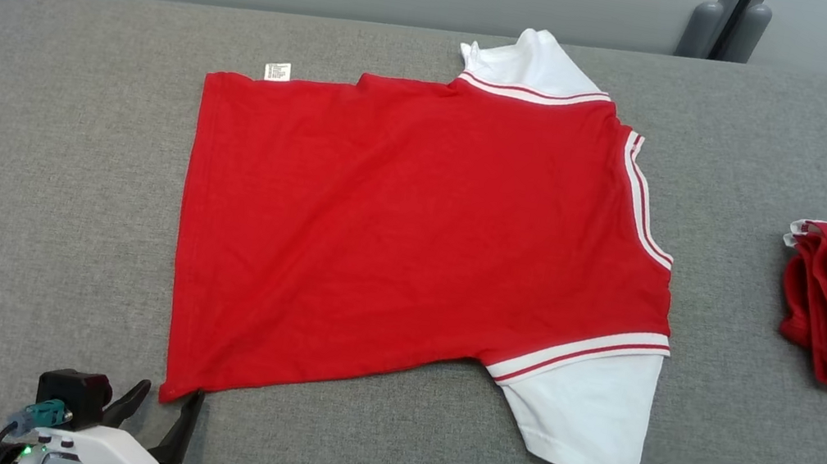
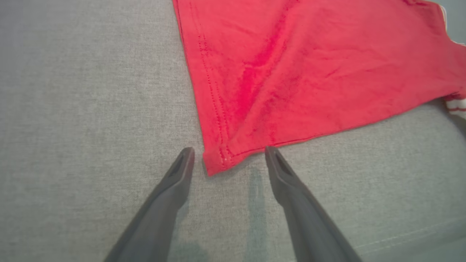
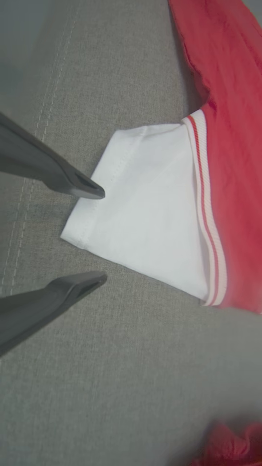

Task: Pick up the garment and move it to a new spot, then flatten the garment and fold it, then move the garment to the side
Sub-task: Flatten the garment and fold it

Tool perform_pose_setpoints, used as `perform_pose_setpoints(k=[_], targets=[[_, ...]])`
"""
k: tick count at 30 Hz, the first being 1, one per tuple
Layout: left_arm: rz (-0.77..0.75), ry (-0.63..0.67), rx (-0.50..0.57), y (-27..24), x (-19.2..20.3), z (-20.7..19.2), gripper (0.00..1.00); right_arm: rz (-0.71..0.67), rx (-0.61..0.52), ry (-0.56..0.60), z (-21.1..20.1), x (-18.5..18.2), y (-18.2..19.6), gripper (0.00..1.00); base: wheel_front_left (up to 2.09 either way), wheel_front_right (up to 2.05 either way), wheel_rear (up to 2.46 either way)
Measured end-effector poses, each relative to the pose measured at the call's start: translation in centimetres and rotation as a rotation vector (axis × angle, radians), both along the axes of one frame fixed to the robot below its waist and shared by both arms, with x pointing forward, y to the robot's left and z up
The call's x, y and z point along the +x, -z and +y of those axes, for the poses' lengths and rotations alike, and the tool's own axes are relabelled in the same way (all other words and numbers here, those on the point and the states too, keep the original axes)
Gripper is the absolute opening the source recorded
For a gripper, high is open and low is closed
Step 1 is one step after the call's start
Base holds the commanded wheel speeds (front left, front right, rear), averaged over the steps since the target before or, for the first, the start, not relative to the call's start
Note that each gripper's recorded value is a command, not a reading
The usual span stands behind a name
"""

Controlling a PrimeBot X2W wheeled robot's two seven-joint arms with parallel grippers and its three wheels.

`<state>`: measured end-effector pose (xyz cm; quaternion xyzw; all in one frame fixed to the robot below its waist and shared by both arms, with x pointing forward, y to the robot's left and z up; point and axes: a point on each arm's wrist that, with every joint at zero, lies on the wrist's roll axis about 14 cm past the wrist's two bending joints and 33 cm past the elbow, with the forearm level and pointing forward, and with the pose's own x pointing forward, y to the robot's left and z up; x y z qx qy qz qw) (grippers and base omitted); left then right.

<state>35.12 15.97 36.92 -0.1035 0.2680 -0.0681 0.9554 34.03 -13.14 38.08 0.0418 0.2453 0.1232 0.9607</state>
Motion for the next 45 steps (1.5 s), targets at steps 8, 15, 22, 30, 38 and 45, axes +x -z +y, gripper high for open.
perform_pose_setpoints(k=[8,15,22,30,38,45], targets=[[0.048,0.005,-0.012,1.4,0.2,0.0,1.0,0.076,-0.006,-0.016,0.5,-0.2,2.0,1.0,0.0,0.0,0.0],[0.033,0.029,-0.013,1.4,1.0,-0.5,1.0,0.091,0.012,-0.024,1.4,0.7,2.7,1.0,0.0,0.0,0.0],[0.04,0.061,-0.002,1.7,1.2,-1.0,0.44,0.096,0.015,-0.031,1.6,1.5,2.9,0.0,0.0,0.0,0.0],[0.016,0.079,-0.007,1.1,1.2,-1.5,0.0,0.09,0.071,0.014,1.3,1.2,2.6,0.0,0.0,0.0,0.0],[0.089,0.092,0.012,1.6,-2.1,-0.8,0.0,0.131,0.092,0.133,-1.9,-2.3,2.8,0.0,0.0,0.0,0.0],[0.144,0.115,0.007,0.3,-3.1,-0.4,0.0,0.145,0.106,0.165,-2.6,-3.2,0.9,0.0,0.0,0.0,0.0]])
